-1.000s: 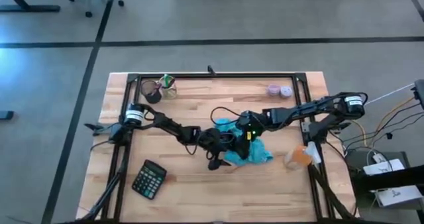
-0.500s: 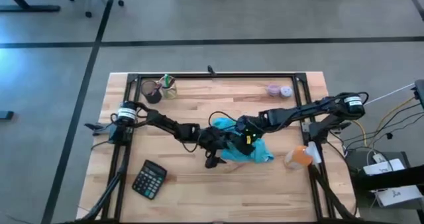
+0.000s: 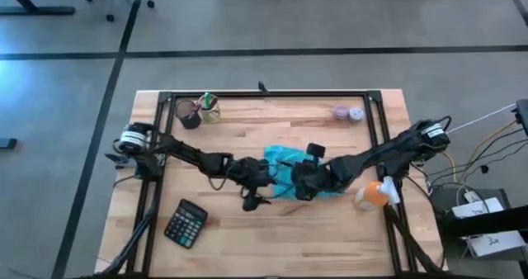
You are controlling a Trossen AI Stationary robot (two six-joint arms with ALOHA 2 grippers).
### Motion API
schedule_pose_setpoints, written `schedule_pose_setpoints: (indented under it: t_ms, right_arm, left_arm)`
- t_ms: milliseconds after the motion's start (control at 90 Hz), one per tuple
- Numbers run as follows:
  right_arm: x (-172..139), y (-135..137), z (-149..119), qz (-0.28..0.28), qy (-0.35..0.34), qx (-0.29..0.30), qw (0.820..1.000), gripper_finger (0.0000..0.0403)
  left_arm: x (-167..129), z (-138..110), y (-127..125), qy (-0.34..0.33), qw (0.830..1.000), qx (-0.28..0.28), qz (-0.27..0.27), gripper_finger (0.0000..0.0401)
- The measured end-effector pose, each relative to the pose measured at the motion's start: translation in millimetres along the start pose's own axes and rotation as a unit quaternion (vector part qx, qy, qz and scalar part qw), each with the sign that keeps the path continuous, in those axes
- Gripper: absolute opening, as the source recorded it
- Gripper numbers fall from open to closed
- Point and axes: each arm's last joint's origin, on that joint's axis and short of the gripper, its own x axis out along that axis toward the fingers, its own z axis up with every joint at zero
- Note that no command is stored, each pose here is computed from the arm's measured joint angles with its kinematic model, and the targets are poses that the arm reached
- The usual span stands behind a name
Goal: Apply microfiber cloth
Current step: Wipe the back of the cellphone with the blue microfiber cloth
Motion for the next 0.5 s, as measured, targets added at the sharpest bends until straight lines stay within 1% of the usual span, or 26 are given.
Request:
schedule_pose_setpoints:
  t_ms: [44,89,167,200,244,289,344,411,500]
  right_arm:
    - [5.2,9.4,-6.1,-0.026,0.004,-0.033,0.999,0.0011]
    - [10.4,19.7,-11.3,-0.048,0.006,-0.072,0.996,0.0011]
    - [18.9,36.3,-19.0,-0.088,0.004,-0.128,0.988,0.0012]
    - [23.3,43.0,-22.0,-0.096,0.007,-0.150,0.984,0.0014]
    - [29.8,51.9,-25.0,-0.092,0.011,-0.164,0.982,0.0018]
    - [35.7,59.2,-28.5,-0.078,0.025,-0.179,0.980,0.0025]
    - [38.7,65.1,-27.7,-0.051,0.039,-0.190,0.980,0.0038]
    - [38.6,69.8,-20.4,-0.026,0.042,-0.182,0.982,0.0057]
    - [33.1,70.4,-11.5,-0.007,0.045,-0.177,0.983,0.0087]
  left_arm:
    - [-10.6,1.9,-1.8,-0.031,0.999,0.006,0.015,0.0348]
    - [-20.0,3.0,-4.0,-0.077,0.997,0.014,0.029,0.0348]
    - [-34.1,4.5,-5.9,-0.163,0.986,0.023,0.039,0.0348]
    - [-38.4,4.3,-6.4,-0.195,0.980,0.026,0.041,0.0348]
    - [-41.8,1.6,-6.4,-0.221,0.973,0.024,0.052,0.0348]
    - [-41.8,-2.0,-4.4,-0.229,0.970,0.012,0.081,0.0348]
    - [-40.1,-5.0,0.6,-0.225,0.965,-0.008,0.137,0.0348]
    - [-35.9,-9.0,6.8,-0.208,0.960,-0.020,0.189,0.0348]
    - [-27.3,-7.9,11.8,-0.198,0.960,-0.028,0.195,0.0348]
